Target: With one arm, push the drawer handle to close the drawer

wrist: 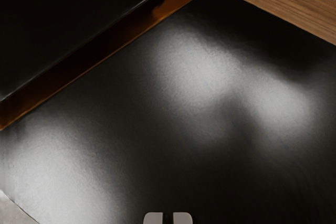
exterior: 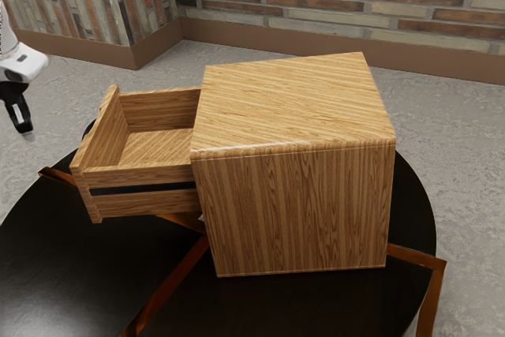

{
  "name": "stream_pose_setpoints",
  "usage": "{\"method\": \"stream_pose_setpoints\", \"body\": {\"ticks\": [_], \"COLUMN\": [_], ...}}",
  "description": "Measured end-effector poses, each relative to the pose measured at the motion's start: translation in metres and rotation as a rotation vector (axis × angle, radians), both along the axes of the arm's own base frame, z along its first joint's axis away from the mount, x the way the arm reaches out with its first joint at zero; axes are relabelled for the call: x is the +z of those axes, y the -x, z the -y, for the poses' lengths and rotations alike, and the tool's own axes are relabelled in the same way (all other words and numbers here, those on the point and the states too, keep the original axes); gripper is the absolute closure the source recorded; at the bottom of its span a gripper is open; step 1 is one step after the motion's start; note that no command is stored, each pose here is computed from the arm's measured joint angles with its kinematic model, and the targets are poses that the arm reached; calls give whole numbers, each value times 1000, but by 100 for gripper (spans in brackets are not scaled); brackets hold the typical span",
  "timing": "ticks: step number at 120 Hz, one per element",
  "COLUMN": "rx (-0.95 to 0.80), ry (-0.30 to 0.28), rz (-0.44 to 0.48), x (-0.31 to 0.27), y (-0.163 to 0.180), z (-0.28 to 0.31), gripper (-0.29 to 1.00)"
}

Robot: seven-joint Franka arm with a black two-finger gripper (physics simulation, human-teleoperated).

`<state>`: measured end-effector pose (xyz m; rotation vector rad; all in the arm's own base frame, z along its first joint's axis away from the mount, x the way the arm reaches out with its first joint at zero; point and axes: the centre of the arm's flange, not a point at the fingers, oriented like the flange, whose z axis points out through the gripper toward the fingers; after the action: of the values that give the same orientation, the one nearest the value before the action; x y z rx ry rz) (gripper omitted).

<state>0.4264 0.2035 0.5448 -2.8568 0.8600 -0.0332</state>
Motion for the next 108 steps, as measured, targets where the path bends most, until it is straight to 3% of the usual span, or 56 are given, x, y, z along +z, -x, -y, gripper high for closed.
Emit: {"method": "stream_pose_setpoints", "body": {"ticks": [7,44,108], "rx": [-65,-279,-544], "ry": [-9,80,73], "rz": [15,74,4], "x": [-4,-19,-33], "y": [-3,-9,-35], "z": [-1,6,34], "gripper": [78,78,79]}}
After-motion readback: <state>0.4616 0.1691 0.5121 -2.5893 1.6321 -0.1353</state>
